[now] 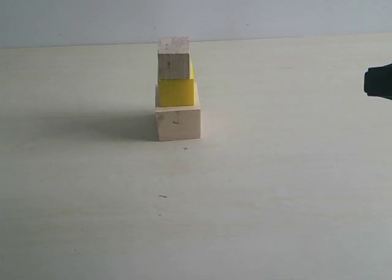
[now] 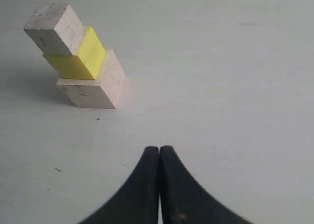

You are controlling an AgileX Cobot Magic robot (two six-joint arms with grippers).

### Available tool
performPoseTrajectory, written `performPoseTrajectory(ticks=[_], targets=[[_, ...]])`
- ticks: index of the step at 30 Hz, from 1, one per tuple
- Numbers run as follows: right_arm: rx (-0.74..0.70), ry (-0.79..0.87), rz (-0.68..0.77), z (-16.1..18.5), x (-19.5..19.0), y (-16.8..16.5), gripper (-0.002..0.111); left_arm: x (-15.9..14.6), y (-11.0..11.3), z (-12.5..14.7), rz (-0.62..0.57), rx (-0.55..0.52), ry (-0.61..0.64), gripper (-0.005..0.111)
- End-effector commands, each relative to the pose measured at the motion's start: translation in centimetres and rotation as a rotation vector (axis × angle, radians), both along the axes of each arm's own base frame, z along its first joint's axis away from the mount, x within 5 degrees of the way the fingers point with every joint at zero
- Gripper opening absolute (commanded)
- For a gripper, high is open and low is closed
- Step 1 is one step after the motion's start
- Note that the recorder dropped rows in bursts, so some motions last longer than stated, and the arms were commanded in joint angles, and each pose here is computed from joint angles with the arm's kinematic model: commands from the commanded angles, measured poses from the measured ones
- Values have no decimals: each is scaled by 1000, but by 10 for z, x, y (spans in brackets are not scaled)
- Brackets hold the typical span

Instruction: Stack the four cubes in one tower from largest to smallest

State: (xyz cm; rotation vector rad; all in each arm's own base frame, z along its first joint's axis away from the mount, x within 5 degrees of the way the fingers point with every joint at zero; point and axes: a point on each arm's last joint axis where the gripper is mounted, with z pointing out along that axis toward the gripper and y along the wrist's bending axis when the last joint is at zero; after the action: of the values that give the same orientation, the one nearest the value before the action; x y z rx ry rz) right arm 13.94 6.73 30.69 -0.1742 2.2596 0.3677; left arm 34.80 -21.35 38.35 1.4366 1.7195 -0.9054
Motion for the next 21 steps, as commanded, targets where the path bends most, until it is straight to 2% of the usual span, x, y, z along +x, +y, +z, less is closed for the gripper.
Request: performPoseTrajectory(ticks=[1, 6, 8, 10, 11, 13, 16, 21], targets=[[7, -4, -1, -1, 0, 0, 0, -6, 1, 2, -1, -76, 52, 0], [31, 13, -2, -1, -1, 2, 0, 0, 19, -20, 24, -131, 124, 0], [38, 22, -3, -1, -1, 2, 0, 0, 31, -25, 38, -102, 101, 0], [39, 27, -4, -2, -2, 2, 0, -2, 45, -28, 48, -26, 55, 0], [39, 27, -4, -2, -2, 2, 0, -6, 56, -23, 54, 28, -2, 0], [40, 25, -3, -1, -1, 2, 0, -12, 63, -11, 59, 29, -53, 0], [44, 17, -3, -1, -1, 2, 0, -15, 65, -8, 72, 50, -52, 0], [49, 20, -3, -1, -1, 3, 0, -14, 64, -30, 99, 50, 71, 0]])
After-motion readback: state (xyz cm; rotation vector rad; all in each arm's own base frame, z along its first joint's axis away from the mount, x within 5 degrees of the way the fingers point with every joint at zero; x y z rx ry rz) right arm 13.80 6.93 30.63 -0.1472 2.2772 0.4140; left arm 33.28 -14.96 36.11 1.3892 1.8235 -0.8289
